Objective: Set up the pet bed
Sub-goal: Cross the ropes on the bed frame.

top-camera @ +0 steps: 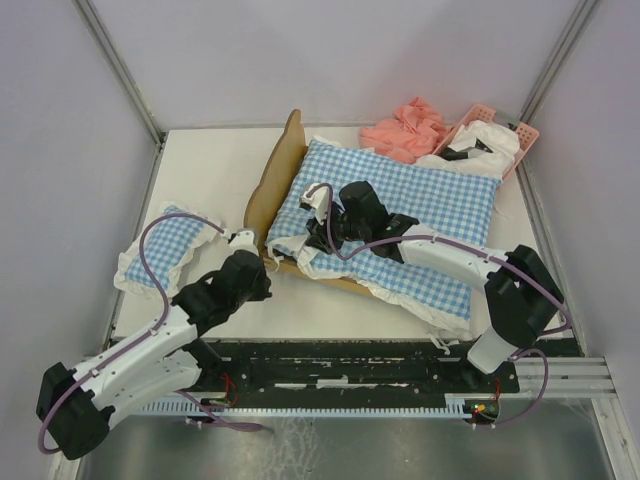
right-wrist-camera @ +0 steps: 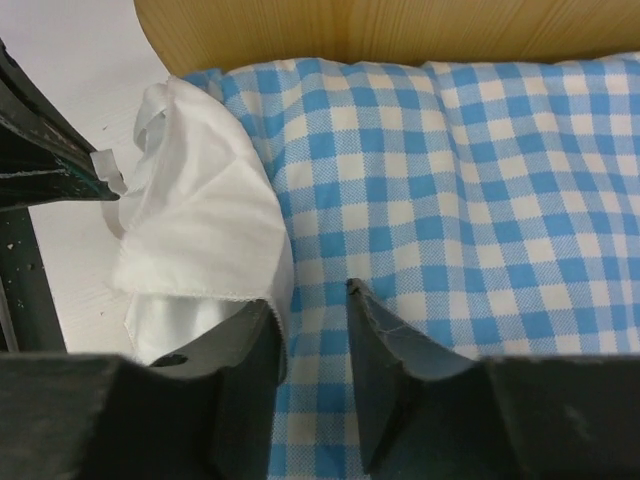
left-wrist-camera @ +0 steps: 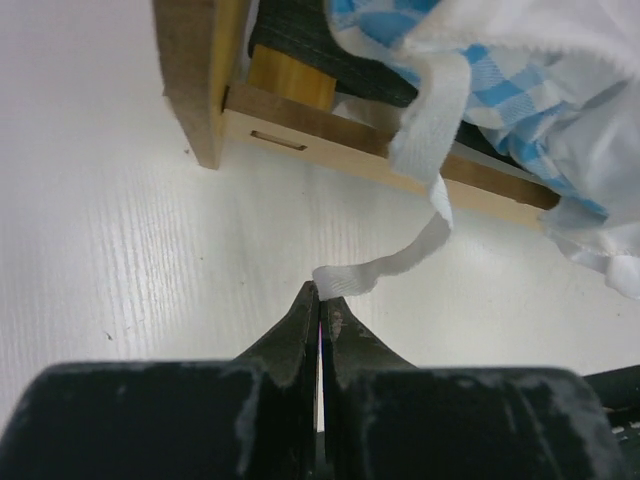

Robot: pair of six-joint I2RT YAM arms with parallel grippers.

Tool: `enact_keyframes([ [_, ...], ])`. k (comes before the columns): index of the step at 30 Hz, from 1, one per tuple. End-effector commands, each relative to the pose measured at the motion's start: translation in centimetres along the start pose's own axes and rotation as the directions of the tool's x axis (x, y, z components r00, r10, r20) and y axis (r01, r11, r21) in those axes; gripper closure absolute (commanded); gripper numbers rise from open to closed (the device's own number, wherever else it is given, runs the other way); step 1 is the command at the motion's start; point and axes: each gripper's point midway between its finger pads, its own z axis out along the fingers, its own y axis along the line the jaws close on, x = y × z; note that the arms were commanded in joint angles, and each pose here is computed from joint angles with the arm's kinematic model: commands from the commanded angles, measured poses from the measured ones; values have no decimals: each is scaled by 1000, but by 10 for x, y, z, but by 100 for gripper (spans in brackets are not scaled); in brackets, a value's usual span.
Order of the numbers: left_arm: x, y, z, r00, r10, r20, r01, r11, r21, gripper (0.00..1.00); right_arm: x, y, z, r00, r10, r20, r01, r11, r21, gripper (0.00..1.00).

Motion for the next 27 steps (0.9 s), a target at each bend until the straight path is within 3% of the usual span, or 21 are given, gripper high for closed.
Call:
enact_keyframes([
  [1,-17,6,4,990,-96,108,100,994,-33,97,-31,-2,-13,999,-17,40,15,999,51,55],
  [6,-20,7,6,983,-125,137,131,991,-32,97,-38,6,-33,1000,2,22,-4,995,104,36],
  [10,-23,10,6,977,-134,164,142,989,-38,97,-36,4,-51,995,94,24,-97,973,208,34],
  [14,-24,11,7,975,-137,176,145,989,-31,97,-26,5,-67,959,272,72,-281,903,324,33],
  [17,-23,13,6,973,-137,183,145,989,-31,97,-11,-20,-101,895,427,130,-425,729,537,30],
  [20,-24,12,5,972,-140,189,147,989,-20,97,1,-49,-141,893,430,131,-383,577,722,26],
  [27,-24,11,3,971,-136,197,139,990,-1,97,32,-104,-227,860,456,230,-376,262,889,12],
])
